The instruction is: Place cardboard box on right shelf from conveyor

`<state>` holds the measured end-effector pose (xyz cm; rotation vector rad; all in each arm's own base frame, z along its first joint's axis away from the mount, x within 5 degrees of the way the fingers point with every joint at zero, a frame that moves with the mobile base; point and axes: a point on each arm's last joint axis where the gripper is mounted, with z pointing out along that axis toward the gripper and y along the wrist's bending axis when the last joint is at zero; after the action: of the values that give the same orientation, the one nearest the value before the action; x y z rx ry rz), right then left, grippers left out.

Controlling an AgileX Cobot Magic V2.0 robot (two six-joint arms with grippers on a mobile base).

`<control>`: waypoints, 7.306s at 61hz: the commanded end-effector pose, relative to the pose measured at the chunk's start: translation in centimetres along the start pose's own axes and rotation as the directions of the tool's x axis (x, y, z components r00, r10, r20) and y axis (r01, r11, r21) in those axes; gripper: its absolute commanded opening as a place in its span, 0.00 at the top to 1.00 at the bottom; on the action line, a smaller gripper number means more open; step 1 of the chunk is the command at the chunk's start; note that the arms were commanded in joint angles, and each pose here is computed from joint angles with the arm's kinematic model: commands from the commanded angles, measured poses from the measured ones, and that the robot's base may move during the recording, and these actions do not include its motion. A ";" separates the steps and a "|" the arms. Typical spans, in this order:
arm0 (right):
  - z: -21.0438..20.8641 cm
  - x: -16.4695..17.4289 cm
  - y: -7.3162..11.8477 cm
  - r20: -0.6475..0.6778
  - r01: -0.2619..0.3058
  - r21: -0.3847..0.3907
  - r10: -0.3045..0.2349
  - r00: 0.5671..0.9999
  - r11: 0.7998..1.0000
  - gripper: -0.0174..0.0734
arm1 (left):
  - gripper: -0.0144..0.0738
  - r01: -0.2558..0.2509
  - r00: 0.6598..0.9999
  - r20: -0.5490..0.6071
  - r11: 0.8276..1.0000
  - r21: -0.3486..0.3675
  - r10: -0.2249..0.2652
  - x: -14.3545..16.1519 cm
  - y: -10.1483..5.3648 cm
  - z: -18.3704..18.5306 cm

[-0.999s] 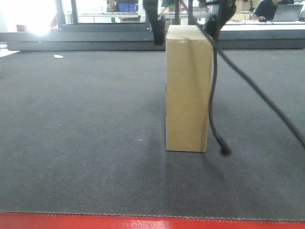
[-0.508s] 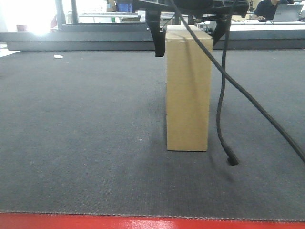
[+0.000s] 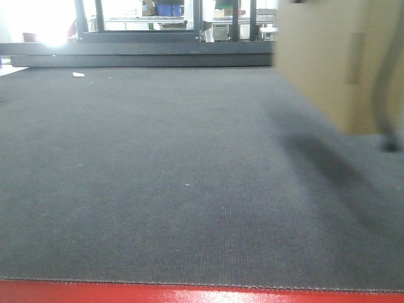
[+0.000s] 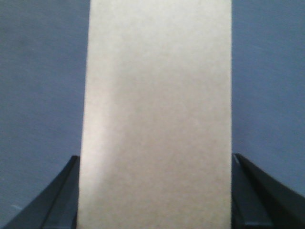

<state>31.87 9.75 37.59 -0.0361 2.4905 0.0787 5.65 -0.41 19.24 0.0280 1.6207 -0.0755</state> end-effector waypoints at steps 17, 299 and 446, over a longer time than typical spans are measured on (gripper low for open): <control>-5.5 7.2 -6.2 0.155 -0.044 0.020 0.041 0.987 0.999 0.56 | 0.97 0.006 0.996 0.091 1.000 -0.003 -0.005 -0.6 0.0 -0.1; -20.4 23.7 -8.7 0.830 0.000 -0.098 0.081 0.552 0.995 0.56 | 0.97 0.007 0.996 0.092 0.999 -0.037 -0.004 -0.6 0.2 -0.1; -20.4 23.7 -8.7 0.830 0.000 -0.098 0.081 0.552 0.995 0.56 | 0.97 0.007 0.996 0.094 1.000 -0.030 -0.004 -0.6 0.2 -0.1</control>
<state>1.06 -0.51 37.35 0.0374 1.6165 0.1859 5.66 -0.27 19.24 0.0079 1.6207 -0.0564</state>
